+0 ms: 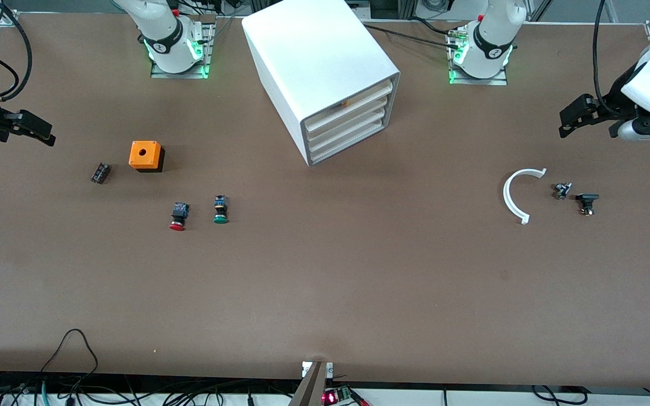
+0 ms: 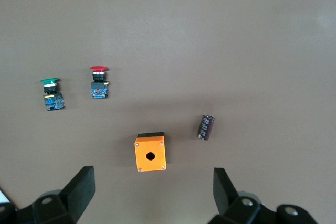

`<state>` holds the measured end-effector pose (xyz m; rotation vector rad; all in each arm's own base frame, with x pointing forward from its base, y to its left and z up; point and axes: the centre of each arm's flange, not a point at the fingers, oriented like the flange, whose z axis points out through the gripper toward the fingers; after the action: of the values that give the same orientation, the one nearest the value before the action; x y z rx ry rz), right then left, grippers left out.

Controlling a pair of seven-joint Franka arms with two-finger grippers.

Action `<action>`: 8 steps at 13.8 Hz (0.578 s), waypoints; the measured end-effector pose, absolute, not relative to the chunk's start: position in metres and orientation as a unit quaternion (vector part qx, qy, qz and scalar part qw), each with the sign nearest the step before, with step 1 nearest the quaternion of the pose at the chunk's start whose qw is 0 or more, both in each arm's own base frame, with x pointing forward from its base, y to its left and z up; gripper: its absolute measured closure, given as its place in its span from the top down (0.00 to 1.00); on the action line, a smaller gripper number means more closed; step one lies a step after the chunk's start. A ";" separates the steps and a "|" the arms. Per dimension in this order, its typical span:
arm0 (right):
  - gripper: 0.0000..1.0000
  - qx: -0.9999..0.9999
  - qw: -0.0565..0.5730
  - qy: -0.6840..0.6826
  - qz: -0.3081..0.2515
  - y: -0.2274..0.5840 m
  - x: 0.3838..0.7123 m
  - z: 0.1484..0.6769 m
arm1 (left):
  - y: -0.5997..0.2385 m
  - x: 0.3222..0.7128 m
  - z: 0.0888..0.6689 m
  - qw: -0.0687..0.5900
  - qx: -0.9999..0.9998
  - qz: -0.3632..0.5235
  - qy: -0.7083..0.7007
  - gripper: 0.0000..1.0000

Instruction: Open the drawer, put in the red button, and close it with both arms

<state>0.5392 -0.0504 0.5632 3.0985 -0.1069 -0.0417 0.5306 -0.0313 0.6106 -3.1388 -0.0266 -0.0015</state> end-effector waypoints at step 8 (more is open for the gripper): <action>1.00 0.999 0.020 -0.034 -0.013 -0.050 0.539 0.563 | -0.032 0.533 0.610 0.001 -1.000 -0.001 -0.007 1.00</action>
<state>0.5392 -0.0504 0.5632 3.0985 -0.1065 -0.0416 0.5334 -0.0324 0.6102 -3.1392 -0.0220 -0.0017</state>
